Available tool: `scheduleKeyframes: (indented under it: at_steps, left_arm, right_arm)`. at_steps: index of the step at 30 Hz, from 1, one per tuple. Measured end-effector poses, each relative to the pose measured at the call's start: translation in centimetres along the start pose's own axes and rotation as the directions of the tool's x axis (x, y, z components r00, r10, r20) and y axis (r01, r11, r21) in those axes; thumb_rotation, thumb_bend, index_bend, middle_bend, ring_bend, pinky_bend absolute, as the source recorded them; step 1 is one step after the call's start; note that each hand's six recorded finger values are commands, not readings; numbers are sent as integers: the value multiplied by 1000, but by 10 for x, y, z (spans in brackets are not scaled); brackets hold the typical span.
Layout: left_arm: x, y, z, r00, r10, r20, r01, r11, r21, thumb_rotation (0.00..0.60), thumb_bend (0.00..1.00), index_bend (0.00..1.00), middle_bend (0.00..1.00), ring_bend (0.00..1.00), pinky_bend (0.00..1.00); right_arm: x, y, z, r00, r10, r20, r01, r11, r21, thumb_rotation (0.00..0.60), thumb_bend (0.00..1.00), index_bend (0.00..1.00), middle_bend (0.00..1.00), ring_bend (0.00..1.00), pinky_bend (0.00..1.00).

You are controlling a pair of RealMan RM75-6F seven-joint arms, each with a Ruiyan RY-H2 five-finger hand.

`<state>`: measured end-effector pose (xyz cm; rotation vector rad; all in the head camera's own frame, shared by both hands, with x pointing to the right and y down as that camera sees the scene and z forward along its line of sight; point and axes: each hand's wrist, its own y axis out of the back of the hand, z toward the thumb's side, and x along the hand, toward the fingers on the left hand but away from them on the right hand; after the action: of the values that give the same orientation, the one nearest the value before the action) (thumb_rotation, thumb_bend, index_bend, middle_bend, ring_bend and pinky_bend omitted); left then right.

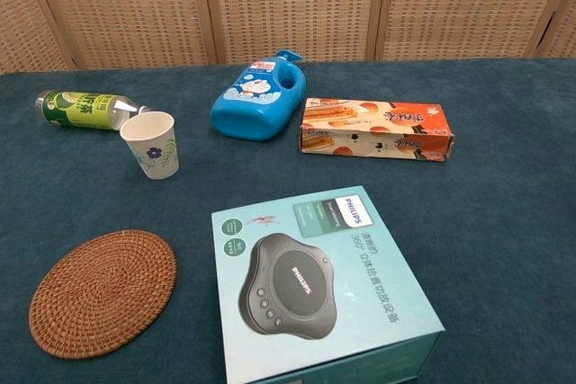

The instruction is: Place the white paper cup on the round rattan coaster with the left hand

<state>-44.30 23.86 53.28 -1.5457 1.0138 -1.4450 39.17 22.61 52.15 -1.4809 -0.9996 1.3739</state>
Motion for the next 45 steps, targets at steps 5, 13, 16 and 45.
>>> scheduleKeyframes:
  at_steps: [5,13,16,45]
  left_arm:
    - [-1,-1,-1,1000,-5,-4,5,1000,2,600,0,0,0,0,0]
    - [1,-1,1,1000,-13,5,13,1000,-1,600,0,0,0,0,0]
    - [15,0,6,1000,-14,28,14,1000,7,600,0,0,0,0,0]
    - [238,-77,141,906,-288,311,206,940,271,600,0,0,9,51,145]
  right_arm:
    - [0,-2,0,1000,7,-2,-7,1000,1,600,0,0,0,0,0]
    - [0,-1,0,1000,6,-1,-6,1000,-9,600,0,0,0,0,0]
    - [-1,-3,-1,1000,13,2,-13,1000,-9,600,0,0,0,0,0]
    - [-18,-29,-16,992,97,84,-100,995,22,600,0,16,0,0,0]
